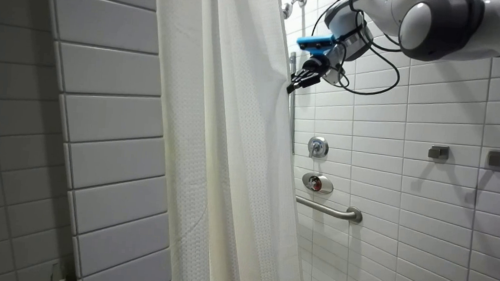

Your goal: Pull the shower curtain closed

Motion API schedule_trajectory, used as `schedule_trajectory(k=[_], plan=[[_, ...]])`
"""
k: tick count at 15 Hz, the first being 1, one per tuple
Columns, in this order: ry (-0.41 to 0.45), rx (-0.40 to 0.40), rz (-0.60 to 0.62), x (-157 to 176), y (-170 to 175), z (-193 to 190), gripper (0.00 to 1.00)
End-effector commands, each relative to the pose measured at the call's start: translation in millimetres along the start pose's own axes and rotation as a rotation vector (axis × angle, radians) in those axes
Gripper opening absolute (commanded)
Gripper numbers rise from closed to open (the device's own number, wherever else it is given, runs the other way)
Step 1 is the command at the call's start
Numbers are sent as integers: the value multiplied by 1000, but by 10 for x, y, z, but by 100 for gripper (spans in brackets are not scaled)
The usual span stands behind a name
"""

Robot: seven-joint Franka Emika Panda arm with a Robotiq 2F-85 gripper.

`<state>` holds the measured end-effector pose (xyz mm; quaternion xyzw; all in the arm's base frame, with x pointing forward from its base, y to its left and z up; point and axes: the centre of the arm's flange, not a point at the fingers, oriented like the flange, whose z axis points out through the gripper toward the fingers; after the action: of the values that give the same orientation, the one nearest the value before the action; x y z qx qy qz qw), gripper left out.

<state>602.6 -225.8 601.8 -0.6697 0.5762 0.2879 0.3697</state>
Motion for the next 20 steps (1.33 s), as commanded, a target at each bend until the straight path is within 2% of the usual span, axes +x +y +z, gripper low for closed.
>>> schedule_trajectory(k=[1,7,20], plan=[[-20,49,-10,58,-72,-500,0],[-24,133,-19,266,109,-992,0],[-21,223,13,640,280,-1400,0]])
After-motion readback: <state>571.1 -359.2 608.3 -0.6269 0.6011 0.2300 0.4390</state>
